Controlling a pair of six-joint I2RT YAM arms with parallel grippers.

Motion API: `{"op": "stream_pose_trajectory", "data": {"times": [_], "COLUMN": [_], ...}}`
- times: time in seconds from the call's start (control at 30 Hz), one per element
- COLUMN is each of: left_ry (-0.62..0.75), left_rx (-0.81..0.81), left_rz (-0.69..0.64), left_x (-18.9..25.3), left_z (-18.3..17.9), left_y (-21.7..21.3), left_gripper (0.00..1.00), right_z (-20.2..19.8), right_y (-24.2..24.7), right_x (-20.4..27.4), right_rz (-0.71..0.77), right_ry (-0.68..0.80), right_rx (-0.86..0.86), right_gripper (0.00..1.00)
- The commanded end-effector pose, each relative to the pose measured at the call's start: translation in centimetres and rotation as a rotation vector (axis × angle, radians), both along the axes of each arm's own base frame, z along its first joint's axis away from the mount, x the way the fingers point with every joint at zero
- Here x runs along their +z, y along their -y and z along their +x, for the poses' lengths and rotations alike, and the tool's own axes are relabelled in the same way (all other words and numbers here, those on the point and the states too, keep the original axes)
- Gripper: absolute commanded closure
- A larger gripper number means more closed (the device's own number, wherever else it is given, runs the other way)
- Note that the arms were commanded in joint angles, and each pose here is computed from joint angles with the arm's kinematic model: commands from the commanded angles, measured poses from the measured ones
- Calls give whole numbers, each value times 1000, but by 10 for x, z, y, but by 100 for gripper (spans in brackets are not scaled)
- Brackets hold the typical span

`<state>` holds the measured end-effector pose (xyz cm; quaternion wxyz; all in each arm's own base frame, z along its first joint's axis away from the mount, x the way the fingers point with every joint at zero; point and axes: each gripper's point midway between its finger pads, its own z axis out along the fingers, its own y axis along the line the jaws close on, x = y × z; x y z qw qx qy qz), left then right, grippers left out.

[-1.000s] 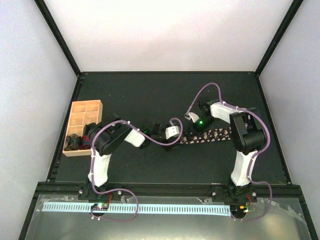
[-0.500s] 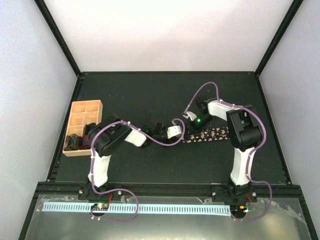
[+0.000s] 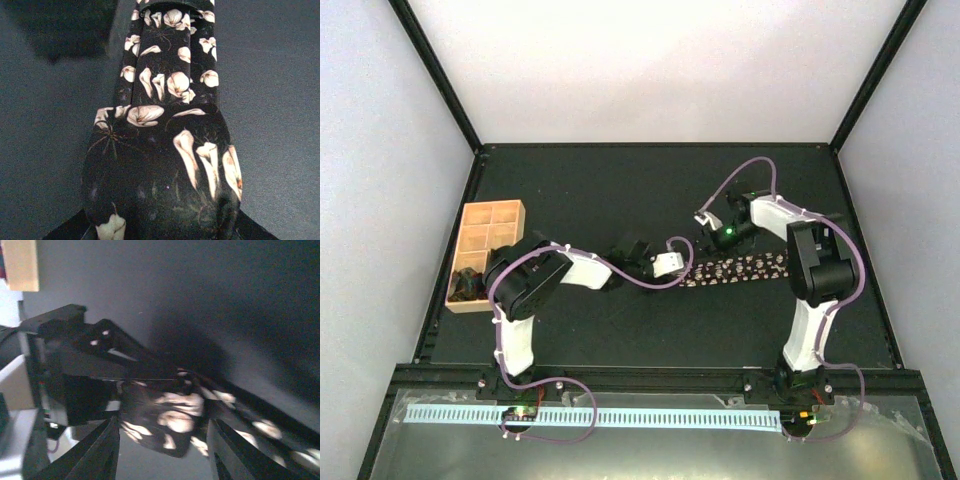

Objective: Roll the ties
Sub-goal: Roll the tie at the center of the board.

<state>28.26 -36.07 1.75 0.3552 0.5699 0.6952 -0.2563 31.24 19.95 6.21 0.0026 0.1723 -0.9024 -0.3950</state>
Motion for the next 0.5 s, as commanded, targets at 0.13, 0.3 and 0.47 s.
{"op": "stream_pose_trajectory", "data": {"times": [0.13, 0.3, 0.47], "left_ry": [-78, -81, -78], "left_rx": [27, 25, 27], "left_rz": [177, 184, 185], "left_x": [-38, -42, -43], "left_z": [-13, -17, -17], "left_y": [-21, -23, -24], "left_gripper": [62, 62, 61], "right_z": [-36, -37, -35], "right_y": [-37, -27, -19], "right_x": [-1, -31, -43], "right_rz": [50, -55, -116], "right_ry": [-104, -109, -96], "right_rx": [65, 74, 82], "right_gripper": [55, 58, 82]}}
